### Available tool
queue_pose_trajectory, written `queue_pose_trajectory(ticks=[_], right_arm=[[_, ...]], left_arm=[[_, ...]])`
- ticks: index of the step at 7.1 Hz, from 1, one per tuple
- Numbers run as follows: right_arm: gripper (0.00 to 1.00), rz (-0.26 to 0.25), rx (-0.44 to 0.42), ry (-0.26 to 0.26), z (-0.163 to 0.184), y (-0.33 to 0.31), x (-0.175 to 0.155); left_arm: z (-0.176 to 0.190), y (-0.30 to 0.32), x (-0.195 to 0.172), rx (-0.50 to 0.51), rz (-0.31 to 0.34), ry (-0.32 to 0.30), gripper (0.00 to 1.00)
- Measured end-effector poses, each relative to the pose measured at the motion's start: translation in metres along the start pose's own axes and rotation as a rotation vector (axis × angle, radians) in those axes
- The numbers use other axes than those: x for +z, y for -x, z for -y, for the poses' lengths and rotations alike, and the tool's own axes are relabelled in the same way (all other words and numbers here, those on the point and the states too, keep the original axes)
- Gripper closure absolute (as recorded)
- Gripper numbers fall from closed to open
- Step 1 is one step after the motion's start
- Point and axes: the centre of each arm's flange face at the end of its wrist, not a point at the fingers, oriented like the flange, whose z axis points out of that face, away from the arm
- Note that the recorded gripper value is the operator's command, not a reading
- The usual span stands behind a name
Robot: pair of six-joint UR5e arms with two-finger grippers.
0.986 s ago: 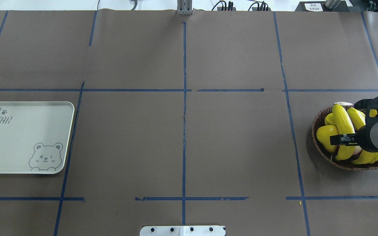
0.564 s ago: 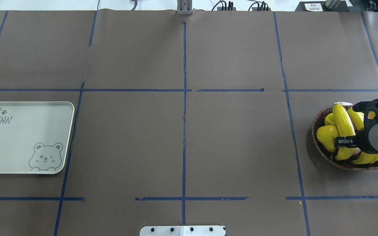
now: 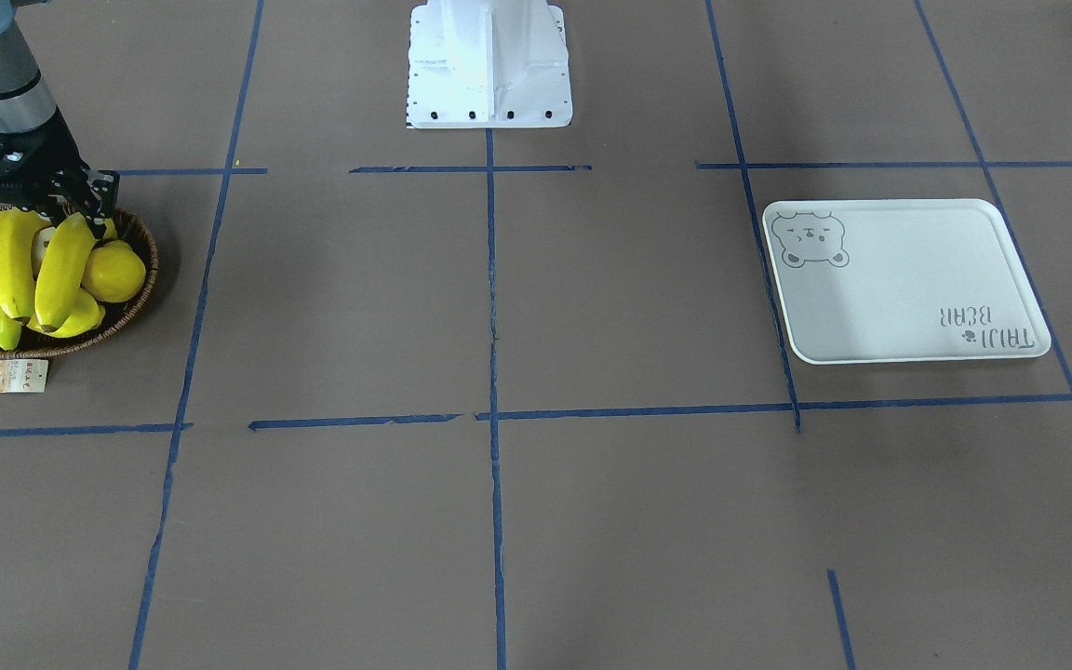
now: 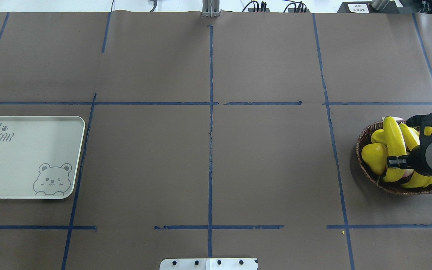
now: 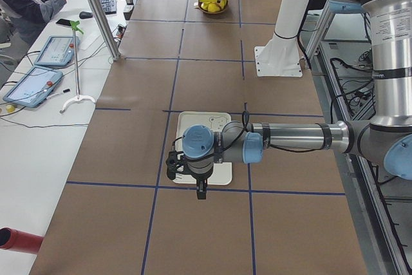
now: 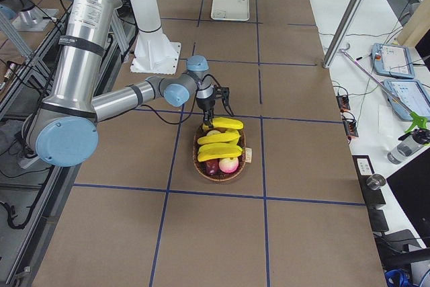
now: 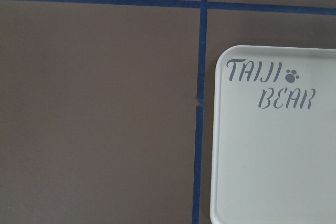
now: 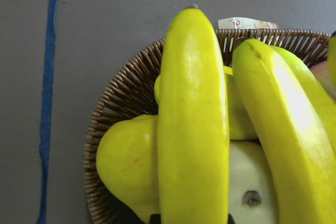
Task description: Transfer all bananas from basket to plate
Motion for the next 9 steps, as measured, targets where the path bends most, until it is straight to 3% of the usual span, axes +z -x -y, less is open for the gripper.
queue_pose_trajectory(ticks=[1, 4, 7, 9], right_arm=[[0.90, 0.026, 0.016, 0.000, 0.003, -0.004, -0.018], [0.90, 0.182, 0.051, -0.001, 0.020, 0.007, -0.080], [0.92, 0.291, 0.031, -0.023, 0.043, 0.048, -0.099], [0.92, 0.360, 0.046, -0.032, 0.071, 0.102, -0.093]], left_arm=[[0.001, -0.003, 0.001, 0.010, 0.001, 0.004, 0.00], [0.006, -0.029, 0.007, 0.092, 0.012, 0.014, 0.00], [0.069, -0.086, -0.034, 0.233, 0.002, -0.107, 0.00], [0.085, -0.113, -0.051, 0.257, -0.035, -0.155, 0.00]])
